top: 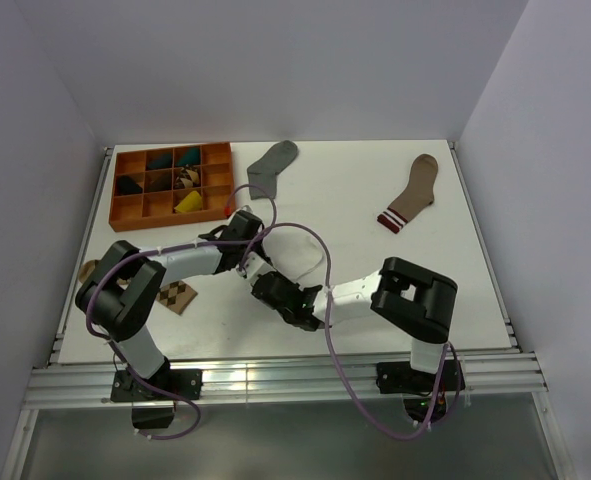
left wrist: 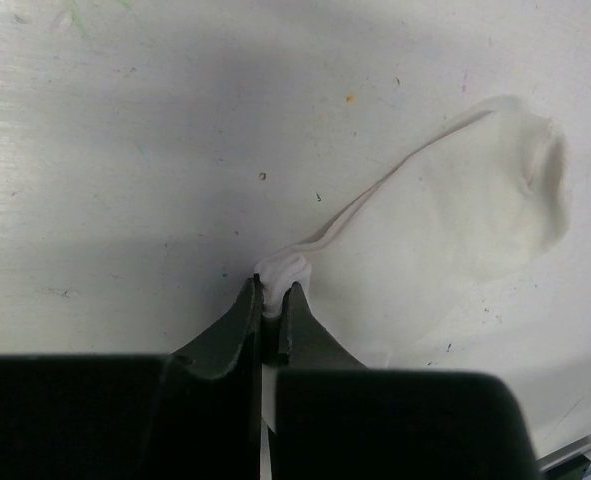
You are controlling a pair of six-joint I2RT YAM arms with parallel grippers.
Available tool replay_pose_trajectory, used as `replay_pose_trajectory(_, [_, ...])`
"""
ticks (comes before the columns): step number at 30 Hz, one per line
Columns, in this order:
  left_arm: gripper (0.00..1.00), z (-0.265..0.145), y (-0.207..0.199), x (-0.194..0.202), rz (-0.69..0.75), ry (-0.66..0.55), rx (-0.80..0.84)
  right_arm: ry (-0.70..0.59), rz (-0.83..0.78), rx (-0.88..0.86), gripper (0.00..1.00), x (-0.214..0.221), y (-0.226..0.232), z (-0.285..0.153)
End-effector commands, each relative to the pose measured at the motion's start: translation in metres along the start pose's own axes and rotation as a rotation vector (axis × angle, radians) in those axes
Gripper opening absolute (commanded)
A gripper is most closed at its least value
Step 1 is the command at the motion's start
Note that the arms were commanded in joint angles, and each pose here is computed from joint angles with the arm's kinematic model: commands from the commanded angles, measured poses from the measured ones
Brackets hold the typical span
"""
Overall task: Roll the socks
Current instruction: Roll the sock at the center of the board.
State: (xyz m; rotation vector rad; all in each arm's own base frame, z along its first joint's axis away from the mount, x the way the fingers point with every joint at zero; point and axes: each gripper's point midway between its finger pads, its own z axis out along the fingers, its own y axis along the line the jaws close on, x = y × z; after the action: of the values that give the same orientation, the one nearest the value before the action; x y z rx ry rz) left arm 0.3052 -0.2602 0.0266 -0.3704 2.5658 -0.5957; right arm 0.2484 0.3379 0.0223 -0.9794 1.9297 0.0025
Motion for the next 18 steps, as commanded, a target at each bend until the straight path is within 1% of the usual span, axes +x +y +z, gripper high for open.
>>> replay_pose_trajectory(1, [0.0,0.004,0.011,0.014,0.024,0.053,-0.039,0.01,0.021,-0.013,0.19,0.0,0.007,0.002])
replay_pose_trajectory(2, [0.0,0.004,0.011,0.014,0.022,0.053,-0.039,0.012,0.032,-0.031,0.07,0.001,0.008,0.002])
replay_pose_trajectory(3, [0.0,0.003,0.01,0.014,0.02,0.049,-0.034,0.012,0.053,-0.041,0.03,-0.001,0.008,0.0])
replay_pose_trajectory(4, [0.0,0.001,0.009,0.012,0.016,0.04,-0.024,0.019,0.06,-0.05,0.0,0.003,0.007,-0.001])
replay_pose_trajectory(5, [0.0,0.0,0.007,0.011,0.011,0.033,-0.016,0.023,0.07,-0.093,0.0,0.005,0.012,-0.002])
replay_pose_trajectory(7, [0.04,-0.004,0.006,0.007,-0.001,0.012,-0.007,0.042,0.145,-0.126,0.0,0.009,0.006,-0.003])
replay_pose_trajectory(8, [0.09,-0.006,0.006,0.005,-0.007,0.002,-0.003,0.035,0.176,-0.207,0.0,0.005,0.013,-0.007])
replay_pose_trajectory(10, [0.16,-0.011,0.005,0.0,-0.025,-0.022,0.008,0.057,0.249,-0.255,0.0,0.01,0.007,-0.005])
replay_pose_trajectory(11, [0.26,-0.013,0.006,-0.004,-0.035,-0.039,0.008,0.06,0.285,-0.315,0.0,0.008,0.011,-0.008])
replay_pose_trajectory(14, [0.45,-0.021,0.009,-0.013,-0.075,-0.089,0.013,0.074,0.388,-0.382,0.0,0.01,0.006,-0.006])
replay_pose_trajectory(15, [0.48,-0.023,0.012,-0.013,-0.091,-0.095,0.009,0.085,0.427,-0.431,0.0,0.013,0.006,-0.008])
replay_pose_trajectory(18, [0.58,-0.032,0.016,-0.021,-0.136,-0.138,0.017,0.097,0.514,-0.499,0.0,0.015,0.008,-0.009])
